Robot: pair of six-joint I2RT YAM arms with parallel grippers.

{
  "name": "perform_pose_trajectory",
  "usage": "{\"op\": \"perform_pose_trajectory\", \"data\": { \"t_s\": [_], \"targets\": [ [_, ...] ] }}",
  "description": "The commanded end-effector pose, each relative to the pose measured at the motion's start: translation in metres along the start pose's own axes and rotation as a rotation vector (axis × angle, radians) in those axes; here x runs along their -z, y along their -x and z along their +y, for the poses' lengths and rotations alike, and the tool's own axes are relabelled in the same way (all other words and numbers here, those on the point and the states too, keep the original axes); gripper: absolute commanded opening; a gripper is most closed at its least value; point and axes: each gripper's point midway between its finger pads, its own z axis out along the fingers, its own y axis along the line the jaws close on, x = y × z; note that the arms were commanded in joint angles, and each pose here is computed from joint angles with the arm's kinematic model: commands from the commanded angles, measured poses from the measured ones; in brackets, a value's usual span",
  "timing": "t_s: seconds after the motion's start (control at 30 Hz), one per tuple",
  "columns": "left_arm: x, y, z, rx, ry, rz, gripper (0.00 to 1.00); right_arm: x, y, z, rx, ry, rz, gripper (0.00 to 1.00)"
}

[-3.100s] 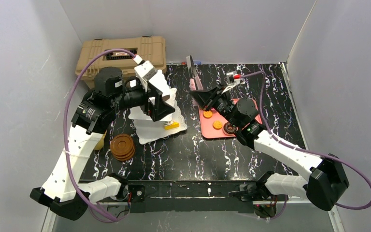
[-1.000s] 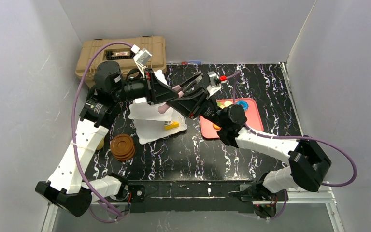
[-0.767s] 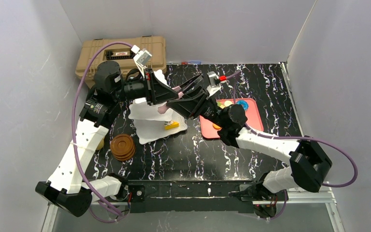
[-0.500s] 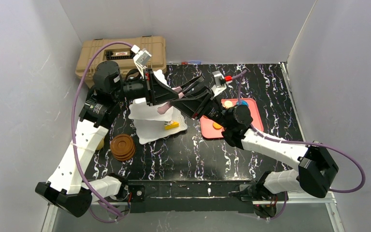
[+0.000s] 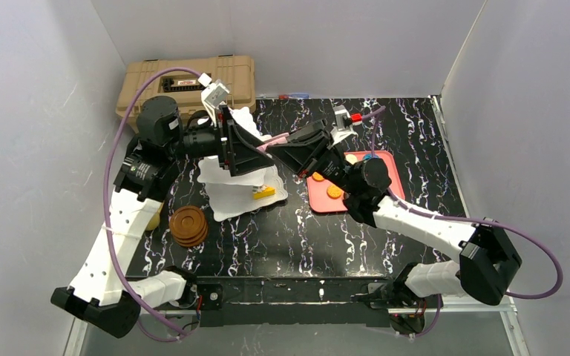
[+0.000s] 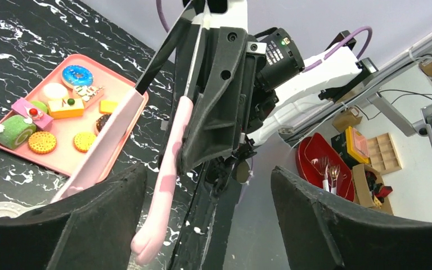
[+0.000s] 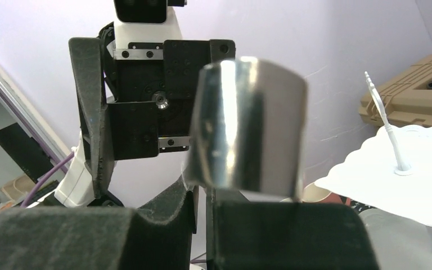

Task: Serve the afternoon tea
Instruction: Adjust the clamp.

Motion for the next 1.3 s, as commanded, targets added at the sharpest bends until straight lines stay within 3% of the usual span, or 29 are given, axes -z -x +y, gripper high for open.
{"op": "perform_pose_trajectory", "data": {
  "t_s": [0.0,0.1,0.2,0.5,0.57,0.6,0.67,0.8,1.0,1.27],
  "targets": [
    [0.021,-0.001,-0.03,-0.089,-0.039,0.024,0.8,0.0,0.042,0.028,0.087,0.058,-0.102,0.09],
    [0.028,-0.013,-0.035,-0.094,-0.055,0.068,0.79,0.001,0.048,0.034,0.096,0.074,-0.094,0.08],
    [0.029,-0.019,-0.042,-0.073,-0.105,0.093,0.71,-0.002,0.044,0.042,0.07,0.123,-0.057,0.08],
    [0.022,-0.012,-0.043,-0.045,-0.175,0.098,0.19,-0.007,0.037,0.049,0.01,0.186,-0.019,0.1],
    [0.021,-0.01,-0.041,-0.049,-0.166,0.091,0.03,-0.007,0.034,0.047,0.008,0.177,0.0,0.16],
    [0.021,-0.01,-0.04,-0.053,-0.161,0.089,0.0,-0.007,0.031,0.046,0.003,0.173,0.015,0.22],
    [0.022,-0.011,-0.04,-0.06,-0.156,0.083,0.0,-0.005,0.026,0.044,-0.009,0.159,0.044,0.39],
    [0.024,-0.008,-0.043,-0.064,-0.164,0.072,0.0,0.009,0.02,0.033,0.004,0.079,0.083,0.95],
    [0.024,-0.001,-0.051,-0.05,-0.195,0.054,0.0,0.041,0.038,0.018,0.022,-0.021,-0.024,0.98],
    [0.024,-0.005,-0.053,-0.021,-0.23,0.066,0.0,0.016,0.063,0.032,0.0,0.126,-0.092,0.98]
  ]
}}
